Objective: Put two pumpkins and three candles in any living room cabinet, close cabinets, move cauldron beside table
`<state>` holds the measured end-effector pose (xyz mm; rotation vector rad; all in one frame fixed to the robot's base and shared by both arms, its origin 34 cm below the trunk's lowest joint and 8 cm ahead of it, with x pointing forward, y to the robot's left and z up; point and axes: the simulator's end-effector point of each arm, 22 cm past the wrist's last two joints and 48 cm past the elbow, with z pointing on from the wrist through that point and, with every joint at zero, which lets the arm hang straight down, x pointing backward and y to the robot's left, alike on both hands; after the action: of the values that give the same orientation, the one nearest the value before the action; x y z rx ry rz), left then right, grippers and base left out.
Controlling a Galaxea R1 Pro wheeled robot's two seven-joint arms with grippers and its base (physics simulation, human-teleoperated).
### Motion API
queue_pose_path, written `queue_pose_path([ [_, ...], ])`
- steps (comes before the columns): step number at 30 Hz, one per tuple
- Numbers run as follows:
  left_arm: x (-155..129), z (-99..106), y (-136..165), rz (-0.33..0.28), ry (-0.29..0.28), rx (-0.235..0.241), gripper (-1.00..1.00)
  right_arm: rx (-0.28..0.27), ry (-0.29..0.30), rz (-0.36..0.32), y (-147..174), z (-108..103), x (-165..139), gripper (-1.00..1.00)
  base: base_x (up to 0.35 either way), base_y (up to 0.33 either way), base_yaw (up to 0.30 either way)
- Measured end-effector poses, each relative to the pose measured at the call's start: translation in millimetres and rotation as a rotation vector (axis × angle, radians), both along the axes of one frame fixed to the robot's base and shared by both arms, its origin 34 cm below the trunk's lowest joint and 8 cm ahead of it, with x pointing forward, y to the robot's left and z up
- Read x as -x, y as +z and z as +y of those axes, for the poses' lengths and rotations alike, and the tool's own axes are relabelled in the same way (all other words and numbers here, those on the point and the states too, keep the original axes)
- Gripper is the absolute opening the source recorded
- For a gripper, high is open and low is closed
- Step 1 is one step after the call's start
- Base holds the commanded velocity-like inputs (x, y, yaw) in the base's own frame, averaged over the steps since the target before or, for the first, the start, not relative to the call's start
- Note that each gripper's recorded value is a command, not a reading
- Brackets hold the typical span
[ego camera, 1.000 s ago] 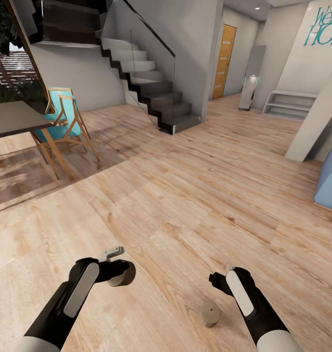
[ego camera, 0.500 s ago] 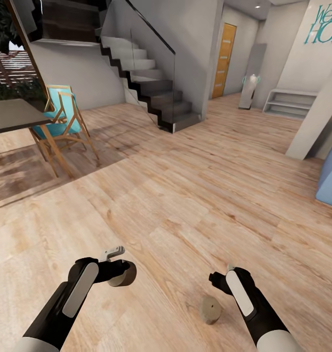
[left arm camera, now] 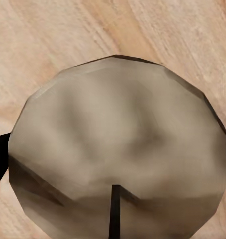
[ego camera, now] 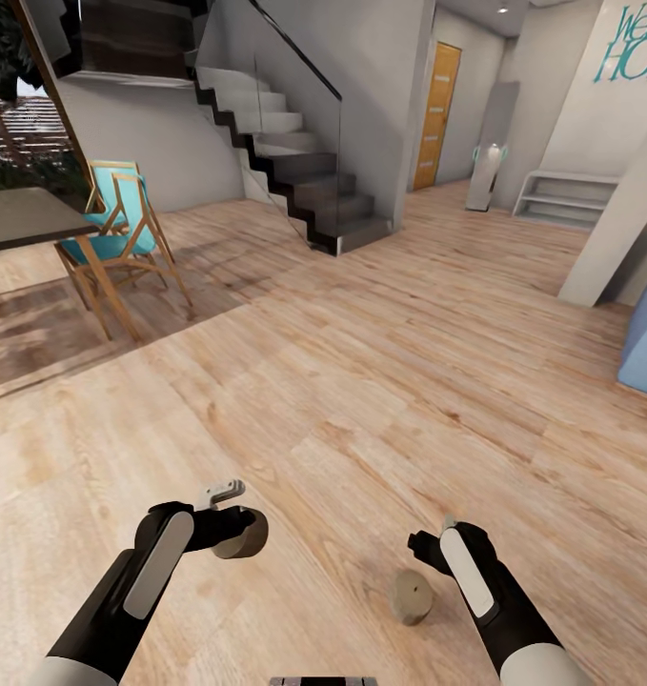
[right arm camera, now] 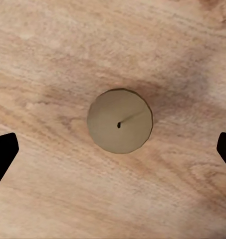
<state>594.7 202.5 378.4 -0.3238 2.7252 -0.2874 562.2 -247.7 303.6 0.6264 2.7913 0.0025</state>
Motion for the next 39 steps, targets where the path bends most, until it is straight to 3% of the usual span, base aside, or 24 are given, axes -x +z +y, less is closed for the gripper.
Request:
queue_pose_path([
  [12,8,-2,-27,0.0,-0.003,0.001,-1.0,0.032,-0.044,-0.008,-43,-8,16,1.0,0.0,0.0,0.0],
  [21,14,-3,-46,0.036,-0.004,0.002,-1.0,0.038,-0.05,0.022,-63,-10,25,1.0,0.0,0.0,0.0],
  [31,19,-3,-61,0.065,-0.003,0.002,-1.0,-0.008,-0.029,0.023,-76,2,26,1.0,0.0,0.0,0.0],
  [39,23,-3,-72,0.085,-0.004,0.002,-1.0,-0.01,-0.027,0.05,-88,2,35,1.0,0.0,0.0,0.0],
])
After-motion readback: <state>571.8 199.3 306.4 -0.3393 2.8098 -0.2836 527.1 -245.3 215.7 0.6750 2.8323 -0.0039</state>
